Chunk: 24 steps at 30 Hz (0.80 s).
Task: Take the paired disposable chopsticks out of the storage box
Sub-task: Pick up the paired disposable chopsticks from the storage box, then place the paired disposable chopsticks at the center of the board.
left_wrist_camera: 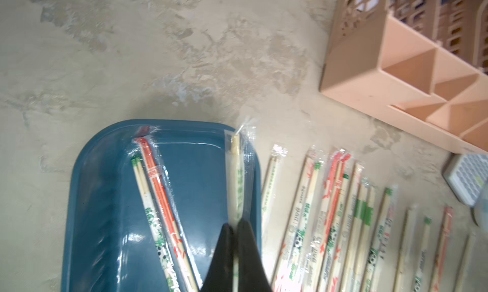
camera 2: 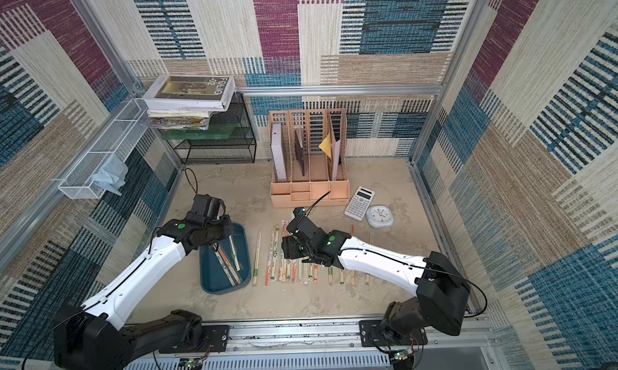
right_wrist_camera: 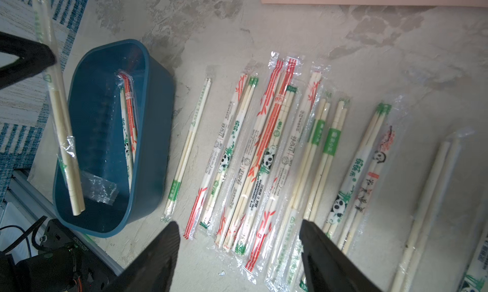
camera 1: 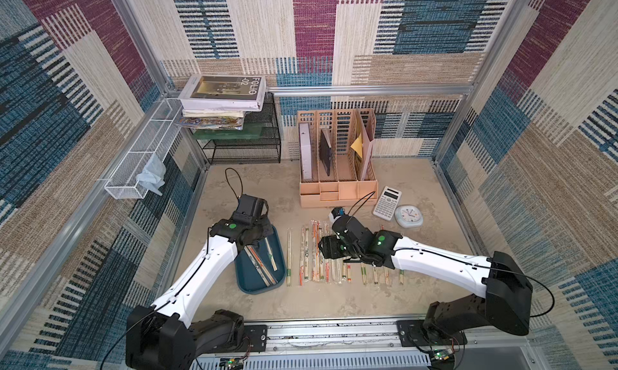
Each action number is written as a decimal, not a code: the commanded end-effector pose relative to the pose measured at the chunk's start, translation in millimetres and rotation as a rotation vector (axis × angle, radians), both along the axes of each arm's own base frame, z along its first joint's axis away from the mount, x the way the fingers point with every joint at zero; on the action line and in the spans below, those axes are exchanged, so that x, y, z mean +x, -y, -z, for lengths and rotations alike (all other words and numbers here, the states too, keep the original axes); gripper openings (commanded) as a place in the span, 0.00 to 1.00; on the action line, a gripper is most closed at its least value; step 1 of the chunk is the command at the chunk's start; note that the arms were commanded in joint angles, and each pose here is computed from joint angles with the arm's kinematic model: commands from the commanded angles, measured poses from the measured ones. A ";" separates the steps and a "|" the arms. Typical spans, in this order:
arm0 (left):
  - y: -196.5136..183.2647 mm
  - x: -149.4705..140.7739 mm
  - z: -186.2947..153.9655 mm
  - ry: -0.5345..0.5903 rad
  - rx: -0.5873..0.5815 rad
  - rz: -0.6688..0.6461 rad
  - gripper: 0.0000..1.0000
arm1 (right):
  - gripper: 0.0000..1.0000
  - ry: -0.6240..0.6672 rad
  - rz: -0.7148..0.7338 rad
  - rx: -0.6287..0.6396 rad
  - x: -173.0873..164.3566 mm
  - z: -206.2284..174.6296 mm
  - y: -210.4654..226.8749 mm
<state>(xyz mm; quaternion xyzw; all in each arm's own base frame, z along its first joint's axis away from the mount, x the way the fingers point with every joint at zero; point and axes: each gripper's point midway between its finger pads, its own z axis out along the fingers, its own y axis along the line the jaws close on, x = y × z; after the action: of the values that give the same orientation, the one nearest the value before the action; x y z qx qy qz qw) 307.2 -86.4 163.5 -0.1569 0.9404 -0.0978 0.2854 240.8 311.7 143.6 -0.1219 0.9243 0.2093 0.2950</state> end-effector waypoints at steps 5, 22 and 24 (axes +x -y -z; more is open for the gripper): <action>52.9 -4.3 3.1 -0.034 0.097 0.183 0.00 | 0.75 0.016 0.026 0.004 3.9 -3.6 12.0; 101.9 -6.0 70.2 -0.160 0.215 0.261 0.02 | 0.75 0.005 0.055 0.011 2.1 -0.8 26.6; 101.5 -5.9 80.3 -0.181 0.231 0.257 0.04 | 0.75 0.004 0.058 0.010 2.2 -0.6 27.4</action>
<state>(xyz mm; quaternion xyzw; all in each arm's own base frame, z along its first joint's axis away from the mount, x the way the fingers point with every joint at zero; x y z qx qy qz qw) 297.3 -189.3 89.4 -0.0009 0.9801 -0.0205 0.1976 242.1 285.8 142.5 -0.0984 0.9260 0.2064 0.3003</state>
